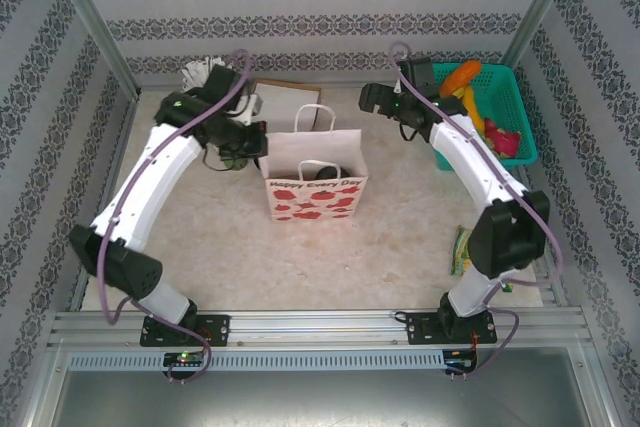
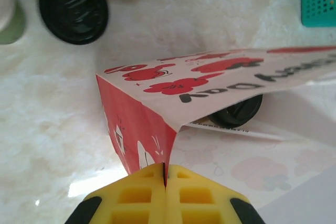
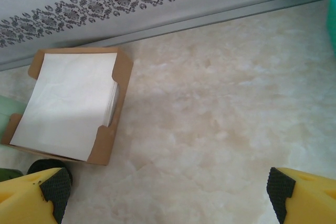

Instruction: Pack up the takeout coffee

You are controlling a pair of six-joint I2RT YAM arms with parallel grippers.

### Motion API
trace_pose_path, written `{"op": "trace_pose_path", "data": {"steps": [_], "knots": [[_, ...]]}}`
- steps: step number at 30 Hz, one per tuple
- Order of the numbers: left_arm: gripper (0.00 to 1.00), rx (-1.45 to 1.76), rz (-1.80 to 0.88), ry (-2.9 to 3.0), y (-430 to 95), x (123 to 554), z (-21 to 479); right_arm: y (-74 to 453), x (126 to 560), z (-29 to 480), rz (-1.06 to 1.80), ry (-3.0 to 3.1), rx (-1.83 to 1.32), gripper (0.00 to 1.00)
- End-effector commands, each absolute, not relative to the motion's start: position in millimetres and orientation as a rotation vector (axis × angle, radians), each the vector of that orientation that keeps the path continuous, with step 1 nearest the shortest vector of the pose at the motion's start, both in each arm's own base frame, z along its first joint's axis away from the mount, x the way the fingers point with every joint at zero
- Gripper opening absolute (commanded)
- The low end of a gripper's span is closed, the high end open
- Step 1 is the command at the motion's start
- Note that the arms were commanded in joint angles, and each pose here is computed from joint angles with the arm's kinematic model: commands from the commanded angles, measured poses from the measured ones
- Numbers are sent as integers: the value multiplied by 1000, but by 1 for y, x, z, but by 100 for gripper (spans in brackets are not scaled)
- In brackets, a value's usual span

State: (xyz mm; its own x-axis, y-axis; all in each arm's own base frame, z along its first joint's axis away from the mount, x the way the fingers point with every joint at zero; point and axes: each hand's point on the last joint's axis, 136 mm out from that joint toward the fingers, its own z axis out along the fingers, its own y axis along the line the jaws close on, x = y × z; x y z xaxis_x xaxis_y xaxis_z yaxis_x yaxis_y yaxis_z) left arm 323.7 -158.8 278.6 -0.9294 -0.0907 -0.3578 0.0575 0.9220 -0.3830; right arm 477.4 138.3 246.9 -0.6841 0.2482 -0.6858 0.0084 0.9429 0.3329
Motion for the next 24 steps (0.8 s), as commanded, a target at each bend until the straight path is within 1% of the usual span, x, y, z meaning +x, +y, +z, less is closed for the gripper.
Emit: {"op": "trace_pose_path", "data": {"steps": [1,4,8,11,16,17,20,24], "knots": [[0,-126,-500,2736,-117,291,284,173,495,240,486,2310,117,98],[0,-177,-489,2743,-92,275,281,206,512,227,551,2339,48,98],[0,-200,-479,2761,-64,261,277,242,534,203,531,2387,-21,97],[0,-207,-493,2773,-51,260,271,261,549,185,537,2408,-12,94],[0,-286,-421,2746,-14,266,269,289,562,159,669,2441,46,85],[0,-274,-431,2728,-15,269,271,292,563,153,681,2451,61,84],[6,-221,-565,2644,-30,286,275,300,568,138,692,2465,120,79],[7,-191,-739,2615,-48,300,267,310,577,124,635,2455,110,76]]}}
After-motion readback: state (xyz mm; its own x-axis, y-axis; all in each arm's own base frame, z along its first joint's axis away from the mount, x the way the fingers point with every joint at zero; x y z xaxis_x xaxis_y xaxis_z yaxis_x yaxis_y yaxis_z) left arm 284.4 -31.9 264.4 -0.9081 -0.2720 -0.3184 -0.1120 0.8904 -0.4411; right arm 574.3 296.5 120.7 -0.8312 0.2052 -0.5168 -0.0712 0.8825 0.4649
